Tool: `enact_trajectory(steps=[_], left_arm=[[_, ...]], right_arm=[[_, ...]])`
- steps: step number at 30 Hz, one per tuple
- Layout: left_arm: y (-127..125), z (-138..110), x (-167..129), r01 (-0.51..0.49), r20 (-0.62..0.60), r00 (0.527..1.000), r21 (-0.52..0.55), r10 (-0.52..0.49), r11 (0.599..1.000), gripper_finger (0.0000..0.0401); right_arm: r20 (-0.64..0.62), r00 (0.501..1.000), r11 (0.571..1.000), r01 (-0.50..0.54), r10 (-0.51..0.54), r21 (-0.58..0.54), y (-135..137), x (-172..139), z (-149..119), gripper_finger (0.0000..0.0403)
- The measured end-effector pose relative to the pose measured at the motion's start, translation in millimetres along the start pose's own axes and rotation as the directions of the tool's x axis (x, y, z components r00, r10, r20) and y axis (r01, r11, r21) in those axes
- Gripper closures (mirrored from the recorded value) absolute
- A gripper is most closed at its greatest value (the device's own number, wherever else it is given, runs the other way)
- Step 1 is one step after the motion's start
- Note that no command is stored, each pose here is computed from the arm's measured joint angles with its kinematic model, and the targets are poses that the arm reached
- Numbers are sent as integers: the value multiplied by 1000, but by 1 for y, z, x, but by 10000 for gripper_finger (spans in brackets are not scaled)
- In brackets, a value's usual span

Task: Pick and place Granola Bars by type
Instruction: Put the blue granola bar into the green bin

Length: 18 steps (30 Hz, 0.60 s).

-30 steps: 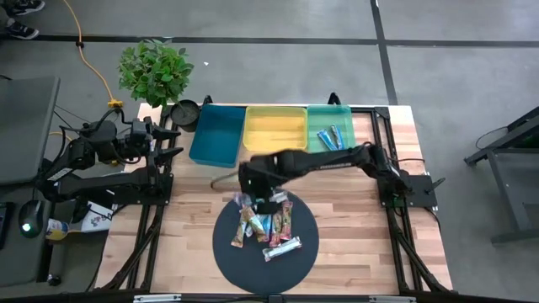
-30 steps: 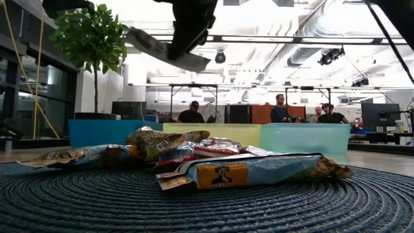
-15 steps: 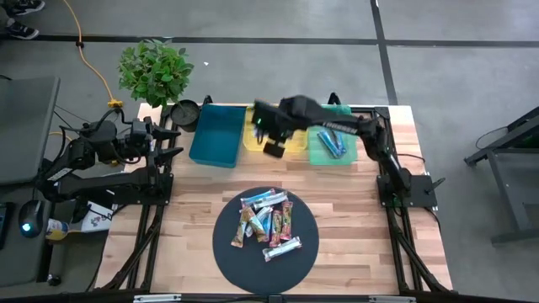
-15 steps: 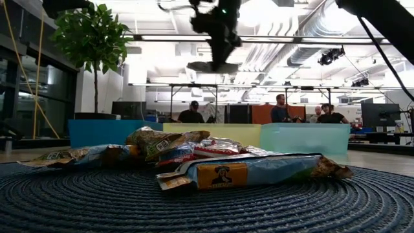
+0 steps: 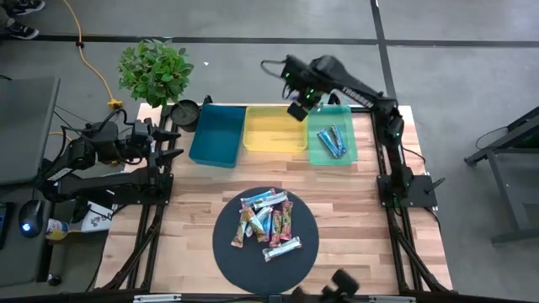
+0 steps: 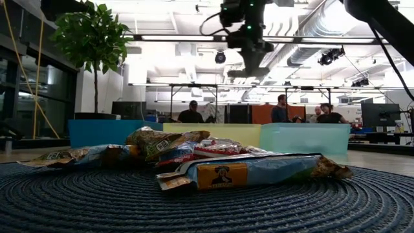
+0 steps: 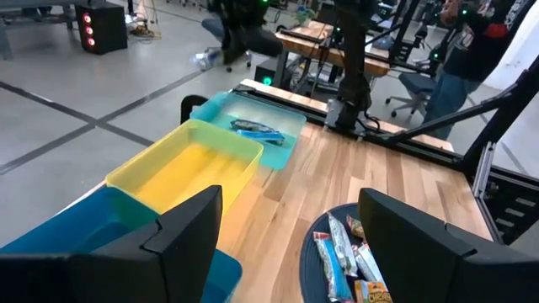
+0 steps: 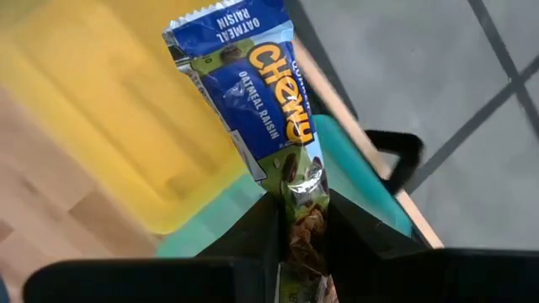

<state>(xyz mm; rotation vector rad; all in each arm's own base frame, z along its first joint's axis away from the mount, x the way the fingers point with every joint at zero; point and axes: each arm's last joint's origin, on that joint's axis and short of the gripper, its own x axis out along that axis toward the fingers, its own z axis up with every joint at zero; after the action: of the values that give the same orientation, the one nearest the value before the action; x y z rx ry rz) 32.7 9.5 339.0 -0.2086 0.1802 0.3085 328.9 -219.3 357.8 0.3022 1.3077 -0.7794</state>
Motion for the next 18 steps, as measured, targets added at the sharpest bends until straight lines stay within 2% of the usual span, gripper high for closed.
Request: enact_trajectory(steps=[6, 10, 14, 18], left_arm=[[0, 0, 0, 0, 0, 1000, 0, 0, 1000, 128], [0, 0, 0, 0, 0, 1000, 0, 0, 1000, 128], [0, 0, 0, 0, 1, 1000, 0, 0, 1000, 128], [0, 0, 0, 0, 1, 1000, 0, 0, 1000, 128]], right_arm=[[37, 999, 989, 9, -15, 146, -50, -16, -9, 334], [62, 998, 978, 5, -19, 208, -71, -28, -17, 334], [26, 999, 963, 12, -20, 270, -80, -30, -34, 334], [-82, 996, 947, 1, 26, 320, -76, -14, -58, 334]])
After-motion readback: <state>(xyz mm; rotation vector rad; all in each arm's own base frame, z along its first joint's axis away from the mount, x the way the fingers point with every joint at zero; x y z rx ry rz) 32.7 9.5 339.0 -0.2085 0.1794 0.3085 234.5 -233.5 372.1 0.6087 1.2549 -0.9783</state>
